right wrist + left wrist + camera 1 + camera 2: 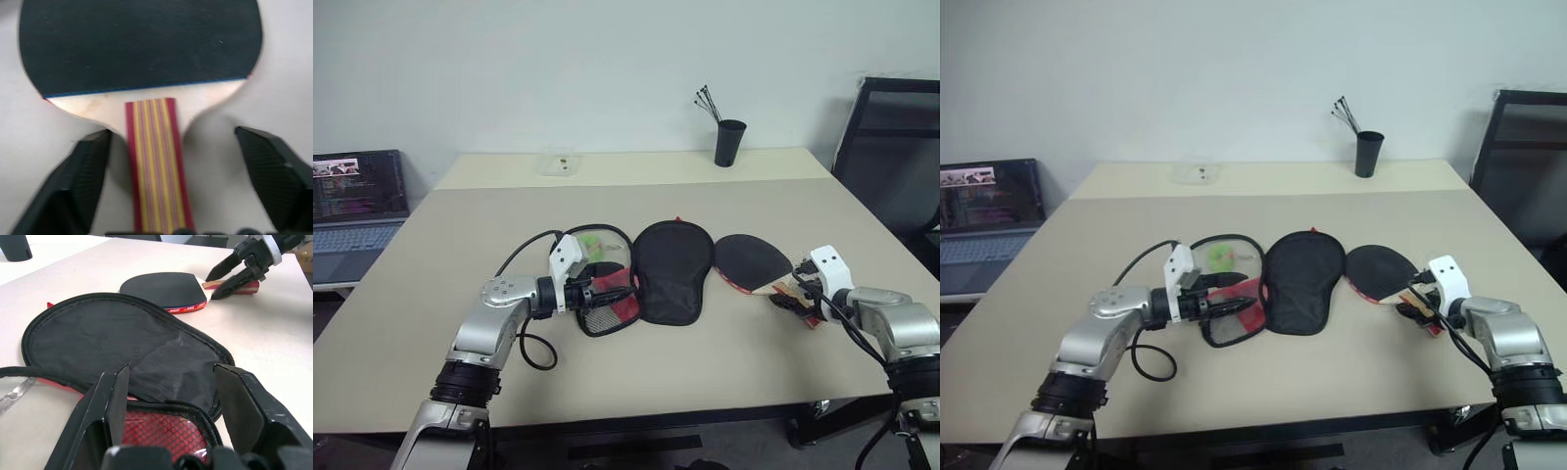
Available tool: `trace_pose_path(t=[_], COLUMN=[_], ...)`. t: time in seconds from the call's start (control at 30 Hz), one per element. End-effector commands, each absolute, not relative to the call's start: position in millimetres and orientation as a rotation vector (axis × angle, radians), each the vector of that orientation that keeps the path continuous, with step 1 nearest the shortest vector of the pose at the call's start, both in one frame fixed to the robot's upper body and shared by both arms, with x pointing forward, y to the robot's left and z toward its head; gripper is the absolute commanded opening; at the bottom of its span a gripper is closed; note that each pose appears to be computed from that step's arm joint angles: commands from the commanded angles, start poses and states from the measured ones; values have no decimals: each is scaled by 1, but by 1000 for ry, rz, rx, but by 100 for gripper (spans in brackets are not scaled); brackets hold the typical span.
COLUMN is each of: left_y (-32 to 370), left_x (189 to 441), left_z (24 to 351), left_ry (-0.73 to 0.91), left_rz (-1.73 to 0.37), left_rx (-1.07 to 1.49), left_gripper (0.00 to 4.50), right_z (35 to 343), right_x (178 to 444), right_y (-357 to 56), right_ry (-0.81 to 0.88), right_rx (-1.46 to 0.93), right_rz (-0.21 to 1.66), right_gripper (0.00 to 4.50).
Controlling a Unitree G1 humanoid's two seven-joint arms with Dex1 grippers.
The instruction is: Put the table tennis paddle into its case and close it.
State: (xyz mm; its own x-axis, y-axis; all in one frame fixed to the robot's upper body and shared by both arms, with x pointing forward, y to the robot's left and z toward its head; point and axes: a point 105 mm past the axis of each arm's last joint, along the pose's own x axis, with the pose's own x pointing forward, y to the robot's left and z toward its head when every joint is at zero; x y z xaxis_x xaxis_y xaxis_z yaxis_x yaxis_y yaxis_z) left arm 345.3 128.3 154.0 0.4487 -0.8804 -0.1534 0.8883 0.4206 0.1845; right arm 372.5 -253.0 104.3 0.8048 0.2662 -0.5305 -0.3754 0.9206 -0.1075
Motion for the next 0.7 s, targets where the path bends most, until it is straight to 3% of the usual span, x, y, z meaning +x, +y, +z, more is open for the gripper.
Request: trace_pose_path(t=[0.03, 0.2, 0.23, 0.53, 0.7], left_y=[135, 140, 141, 145, 142], left_x=[344, 344, 344, 345, 345], left_z=[166, 162, 161, 157, 157], left_ry=[-21, -14, -13, -10, -11], left_rz=[-1088, -1080, -1079, -1069, -1068], left_rx=[283, 286, 286, 285, 284], left_gripper=[298, 298, 298, 298, 298], right_z=[100, 106, 109, 178, 197], right_x=[373, 371, 371, 372, 369], right_y=[-261, -275, -279, -300, -227], right_ry=[556, 548, 540, 356, 278], right_rx=[-212, -192, -191, -182, -120], right_rz=[301, 248, 232, 94, 244], right_gripper=[293, 126, 109, 109, 109])
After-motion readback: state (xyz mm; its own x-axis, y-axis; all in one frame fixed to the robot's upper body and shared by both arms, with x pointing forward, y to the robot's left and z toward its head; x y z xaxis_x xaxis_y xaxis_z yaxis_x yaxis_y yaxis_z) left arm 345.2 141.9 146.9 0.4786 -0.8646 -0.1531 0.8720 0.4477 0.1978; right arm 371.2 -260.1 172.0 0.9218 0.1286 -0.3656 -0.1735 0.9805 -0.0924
